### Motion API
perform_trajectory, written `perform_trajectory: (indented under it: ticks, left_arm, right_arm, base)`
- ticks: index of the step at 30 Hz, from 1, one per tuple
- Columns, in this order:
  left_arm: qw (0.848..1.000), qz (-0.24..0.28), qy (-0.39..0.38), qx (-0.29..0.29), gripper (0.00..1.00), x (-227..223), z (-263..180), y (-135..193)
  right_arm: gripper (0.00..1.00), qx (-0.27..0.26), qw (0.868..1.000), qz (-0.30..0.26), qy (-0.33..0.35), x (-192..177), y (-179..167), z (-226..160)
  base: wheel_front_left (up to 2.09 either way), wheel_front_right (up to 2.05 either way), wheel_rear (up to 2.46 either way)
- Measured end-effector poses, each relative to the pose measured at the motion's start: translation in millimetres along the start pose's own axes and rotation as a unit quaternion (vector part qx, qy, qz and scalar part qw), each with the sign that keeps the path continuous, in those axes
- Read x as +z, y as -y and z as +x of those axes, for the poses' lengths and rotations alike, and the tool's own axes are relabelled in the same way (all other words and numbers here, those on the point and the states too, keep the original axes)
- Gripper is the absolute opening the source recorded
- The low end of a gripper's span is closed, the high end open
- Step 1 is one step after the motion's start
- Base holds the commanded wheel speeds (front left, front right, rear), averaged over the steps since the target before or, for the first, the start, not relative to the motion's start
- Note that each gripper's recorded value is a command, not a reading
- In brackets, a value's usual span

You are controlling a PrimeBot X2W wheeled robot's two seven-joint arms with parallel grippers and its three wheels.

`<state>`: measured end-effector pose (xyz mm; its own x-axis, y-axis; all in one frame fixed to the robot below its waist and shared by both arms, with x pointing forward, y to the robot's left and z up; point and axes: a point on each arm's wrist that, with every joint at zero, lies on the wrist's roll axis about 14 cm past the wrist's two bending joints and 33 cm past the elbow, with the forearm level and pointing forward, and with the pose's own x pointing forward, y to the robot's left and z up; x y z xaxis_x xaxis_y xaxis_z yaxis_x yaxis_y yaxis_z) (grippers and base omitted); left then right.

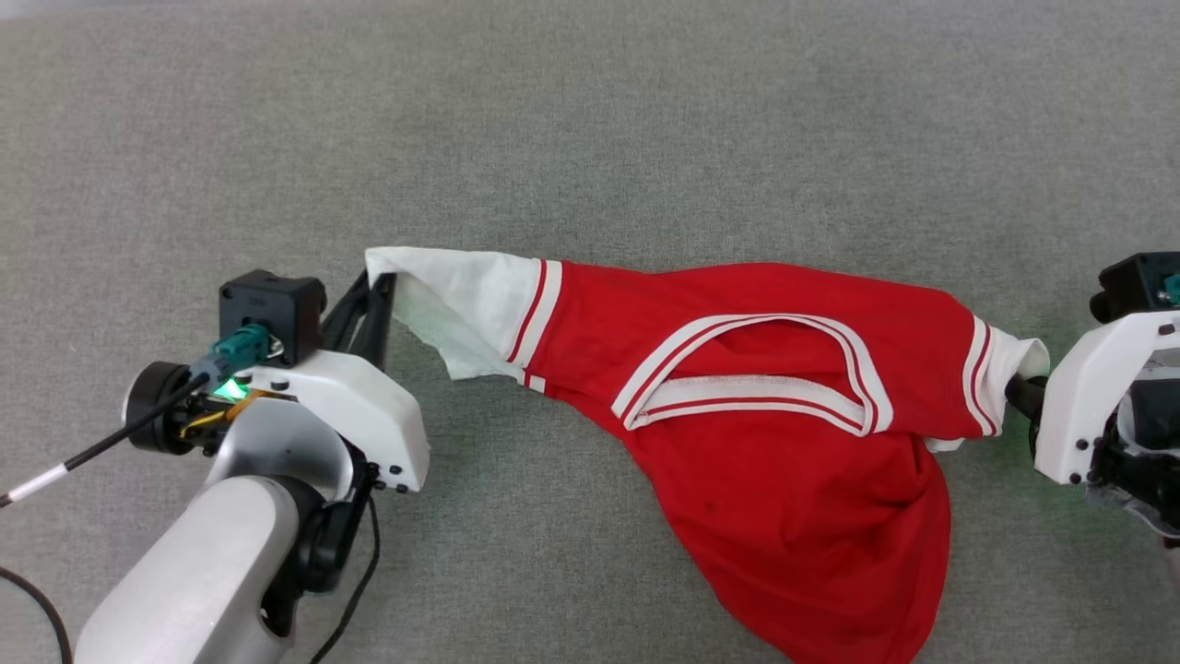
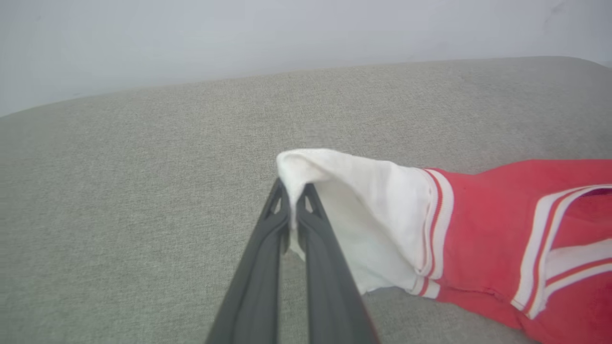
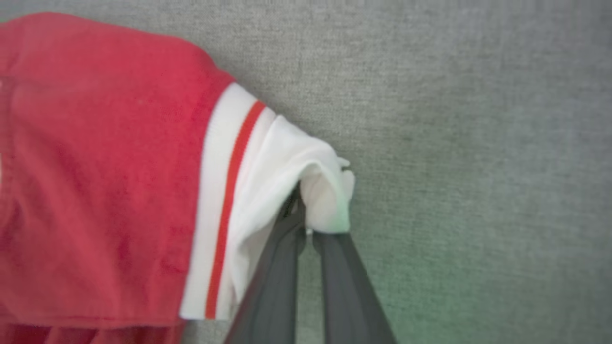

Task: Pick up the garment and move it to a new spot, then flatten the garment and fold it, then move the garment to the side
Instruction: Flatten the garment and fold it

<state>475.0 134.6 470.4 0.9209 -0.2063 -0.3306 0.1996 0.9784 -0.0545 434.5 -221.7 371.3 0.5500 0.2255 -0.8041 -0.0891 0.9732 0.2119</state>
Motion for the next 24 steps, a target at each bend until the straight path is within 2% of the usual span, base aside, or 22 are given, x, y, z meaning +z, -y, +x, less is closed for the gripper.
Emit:
perform_trajectory:
  ticks: [3,4,8,9,10,15,24]
  left_arm:
    - [0.999,0.002,0.031,0.008,0.0,15.9,-2.0,-3.7]
    - [0.999,0.002,0.031,0.008,0.0,15.9,-2.0,-3.7]
    - [0.995,0.004,0.094,0.015,0.0,52.3,-5.9,-5.5]
    - [0.991,0.005,0.135,0.019,0.0,76.8,-8.5,-6.6]
    - [0.991,0.005,0.135,0.019,0.0,76.8,-8.5,-6.6]
    - [0.969,0.003,0.246,0.021,0.0,144.5,-16.0,-5.3]
    - [0.937,0.002,0.348,-0.001,0.0,229.0,-9.3,0.6]
  right_arm:
    - [0.0,-0.008,0.998,-0.023,0.057,23.9,-0.4,-12.1]
    - [0.0,-0.008,0.998,-0.023,0.057,23.9,-0.4,-12.1]
    - [0.0,-0.023,0.983,-0.062,0.172,81.5,-2.6,-45.4]
    - [0.0,-0.028,0.971,-0.074,0.225,103.4,-5.4,-64.2]
    - [0.0,-0.028,0.971,-0.074,0.225,103.4,-5.4,-64.2]
    - [0.0,-0.037,0.929,-0.094,0.356,164.7,-16.4,-118.5]
    - [0.0,-0.035,0.865,-0.113,0.488,241.4,-41.5,-182.4]
  base:
    - [0.0,0.0,0.0]
    - [0.0,0.0,0.0]
    - [0.0,0.0,0.0]
    - [0.0,0.0,0.0]
    - [0.0,0.0,0.0]
    - [0.0,0.0,0.0]
    - [0.0,0.0,0.0]
